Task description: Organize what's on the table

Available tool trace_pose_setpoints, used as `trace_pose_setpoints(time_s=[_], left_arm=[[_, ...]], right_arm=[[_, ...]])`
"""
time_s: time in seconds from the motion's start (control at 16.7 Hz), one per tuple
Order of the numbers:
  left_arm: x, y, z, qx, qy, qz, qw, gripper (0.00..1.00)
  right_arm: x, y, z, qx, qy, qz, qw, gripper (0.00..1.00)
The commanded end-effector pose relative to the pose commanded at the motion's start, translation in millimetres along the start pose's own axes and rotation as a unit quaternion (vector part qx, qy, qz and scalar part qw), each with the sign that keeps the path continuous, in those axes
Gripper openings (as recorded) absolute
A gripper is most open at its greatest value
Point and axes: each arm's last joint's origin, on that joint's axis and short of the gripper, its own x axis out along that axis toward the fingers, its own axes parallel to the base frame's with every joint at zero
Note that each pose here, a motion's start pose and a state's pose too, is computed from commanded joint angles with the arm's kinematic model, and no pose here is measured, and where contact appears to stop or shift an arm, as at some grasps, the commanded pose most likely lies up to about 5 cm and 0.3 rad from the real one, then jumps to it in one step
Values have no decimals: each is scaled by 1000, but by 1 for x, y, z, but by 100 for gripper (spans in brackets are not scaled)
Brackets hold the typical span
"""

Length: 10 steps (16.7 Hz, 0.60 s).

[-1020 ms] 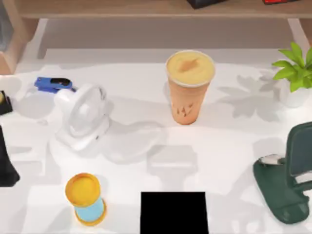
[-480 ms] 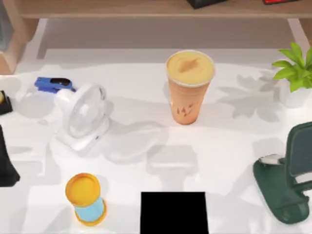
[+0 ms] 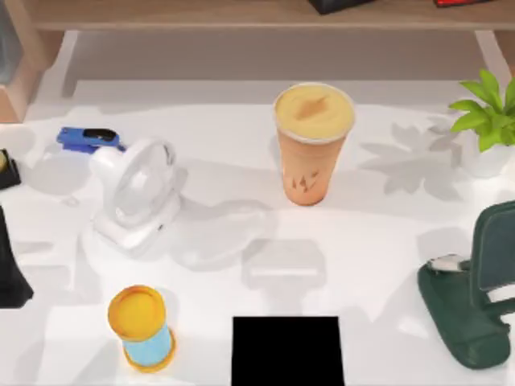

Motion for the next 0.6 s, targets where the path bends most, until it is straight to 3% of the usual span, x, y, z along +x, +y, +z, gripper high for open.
trace_pose_setpoints(time_s=[0.12,0.3,0.48,0.6], left_arm=[[0,0,0,0,0,0,1000,100],[0,0,0,0,0,0,1000,100],[0,0,0,0,0,0,1000,100],[0,0,0,0,0,0,1000,100]], right_arm=[[19,-20,0,-94,24,80,992,100],[47,-47,-2,-205,28,181,961,100],[73,-68,-7,-286,11,254,924,100],[87,-79,-10,-327,-4,284,901,100]])
